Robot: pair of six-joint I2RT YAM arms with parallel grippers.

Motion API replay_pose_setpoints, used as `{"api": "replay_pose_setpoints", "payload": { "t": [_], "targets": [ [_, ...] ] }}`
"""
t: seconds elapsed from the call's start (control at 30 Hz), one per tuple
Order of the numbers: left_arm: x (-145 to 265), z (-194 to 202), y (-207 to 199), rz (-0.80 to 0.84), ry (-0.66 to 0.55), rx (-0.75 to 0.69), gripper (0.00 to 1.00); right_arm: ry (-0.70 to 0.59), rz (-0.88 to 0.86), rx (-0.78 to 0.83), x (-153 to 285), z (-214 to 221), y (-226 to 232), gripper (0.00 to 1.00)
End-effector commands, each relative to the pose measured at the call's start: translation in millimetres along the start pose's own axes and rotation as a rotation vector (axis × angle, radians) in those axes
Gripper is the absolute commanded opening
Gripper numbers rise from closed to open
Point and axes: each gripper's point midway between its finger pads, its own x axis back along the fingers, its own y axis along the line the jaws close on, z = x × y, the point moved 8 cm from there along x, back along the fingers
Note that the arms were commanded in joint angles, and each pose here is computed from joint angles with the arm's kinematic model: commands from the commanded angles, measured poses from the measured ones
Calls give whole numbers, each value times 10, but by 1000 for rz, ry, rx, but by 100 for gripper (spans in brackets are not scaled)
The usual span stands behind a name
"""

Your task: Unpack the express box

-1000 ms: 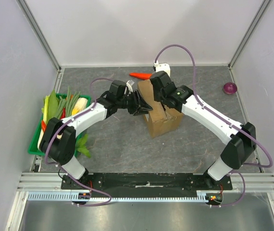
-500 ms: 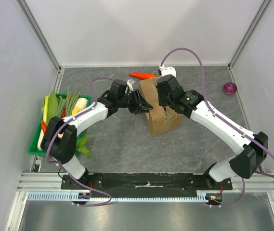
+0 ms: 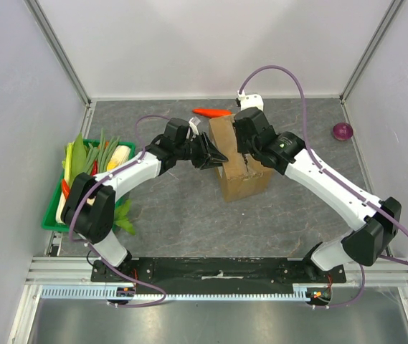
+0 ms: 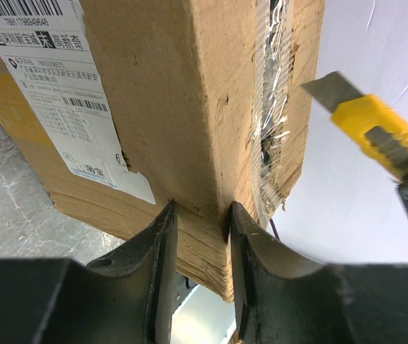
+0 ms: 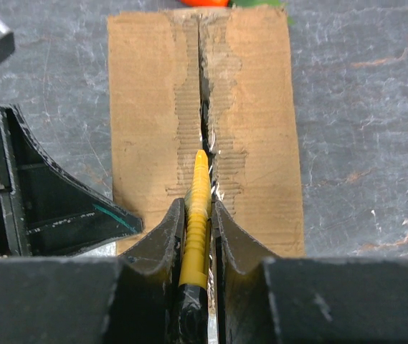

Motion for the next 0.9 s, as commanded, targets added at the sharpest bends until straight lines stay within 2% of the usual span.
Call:
{"api": "replay_pose_setpoints", "payload": {
  "t": [0.0, 0.53, 0.77, 0.87],
  "targets": [
    [-59, -67, 74, -51, -56, 19, 34, -102, 19, -11, 35, -295, -15, 0],
    [-83, -57, 114, -64, -46, 28, 31, -7, 0, 21, -387, -8, -5, 0],
    [-102, -81, 104, -70, -57, 51, 28, 71, -22, 18, -251, 105, -43, 0],
    [-122, -106, 97, -73, -68, 64, 24, 117, -27, 8, -112, 158, -92, 0]
  ]
}}
